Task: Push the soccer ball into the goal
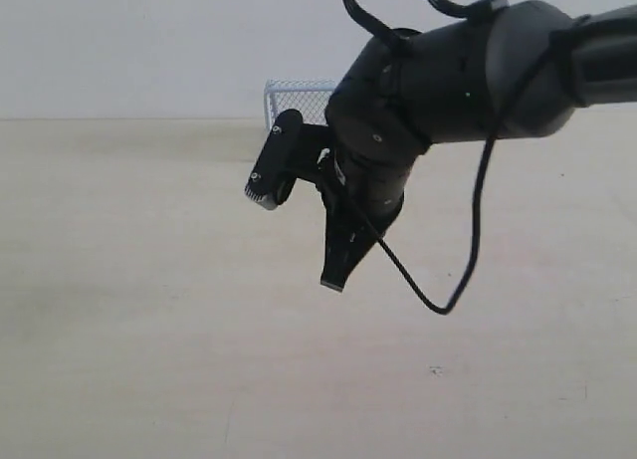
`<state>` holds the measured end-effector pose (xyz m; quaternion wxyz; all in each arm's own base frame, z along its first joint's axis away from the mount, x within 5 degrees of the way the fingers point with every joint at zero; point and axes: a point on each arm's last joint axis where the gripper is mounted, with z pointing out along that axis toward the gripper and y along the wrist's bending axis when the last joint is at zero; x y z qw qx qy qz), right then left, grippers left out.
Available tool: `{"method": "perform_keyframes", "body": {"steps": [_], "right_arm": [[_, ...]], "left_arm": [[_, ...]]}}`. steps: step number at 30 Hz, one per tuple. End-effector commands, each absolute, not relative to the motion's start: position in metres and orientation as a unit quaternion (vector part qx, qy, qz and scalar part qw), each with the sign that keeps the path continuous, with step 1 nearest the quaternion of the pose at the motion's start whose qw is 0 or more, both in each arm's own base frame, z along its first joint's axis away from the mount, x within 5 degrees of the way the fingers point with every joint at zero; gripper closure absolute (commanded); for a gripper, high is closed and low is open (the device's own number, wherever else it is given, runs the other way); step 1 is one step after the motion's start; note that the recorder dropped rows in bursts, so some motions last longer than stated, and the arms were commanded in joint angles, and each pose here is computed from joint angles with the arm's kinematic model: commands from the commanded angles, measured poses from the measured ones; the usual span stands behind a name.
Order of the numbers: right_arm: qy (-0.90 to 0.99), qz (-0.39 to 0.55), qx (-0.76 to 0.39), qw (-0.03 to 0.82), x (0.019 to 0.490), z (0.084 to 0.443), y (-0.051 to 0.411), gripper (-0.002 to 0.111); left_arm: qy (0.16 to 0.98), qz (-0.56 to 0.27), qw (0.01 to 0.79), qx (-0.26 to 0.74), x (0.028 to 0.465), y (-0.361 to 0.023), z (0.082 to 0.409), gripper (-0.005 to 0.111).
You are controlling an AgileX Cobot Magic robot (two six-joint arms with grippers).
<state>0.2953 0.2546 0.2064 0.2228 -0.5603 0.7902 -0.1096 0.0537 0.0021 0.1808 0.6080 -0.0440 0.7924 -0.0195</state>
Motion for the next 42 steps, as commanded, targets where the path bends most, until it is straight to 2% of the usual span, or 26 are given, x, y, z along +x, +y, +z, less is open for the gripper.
{"method": "perform_keyframes", "body": {"steps": [1,12,19,28,42], "right_arm": [[0.810,-0.096,-0.533,0.225,0.265,0.218,0.241,0.108],[0.863,-0.012,-0.423,0.277,0.163,0.247,0.215,0.108],[0.876,0.066,-0.374,0.296,0.123,0.276,0.196,0.108],[0.872,0.112,-0.350,0.324,0.113,0.300,0.181,0.108],[0.854,0.110,-0.362,0.357,0.117,0.305,0.182,0.108]], "left_arm": [[0.789,-0.024,0.612,-0.049,0.054,0.002,0.183,0.100],[0.789,-0.024,0.612,-0.049,0.054,0.002,0.183,0.100],[0.789,-0.024,0.612,-0.049,0.054,0.002,0.183,0.100],[0.789,-0.024,0.612,-0.049,0.054,0.002,0.183,0.100],[0.789,-0.024,0.612,-0.049,0.054,0.002,0.183,0.100]]}}
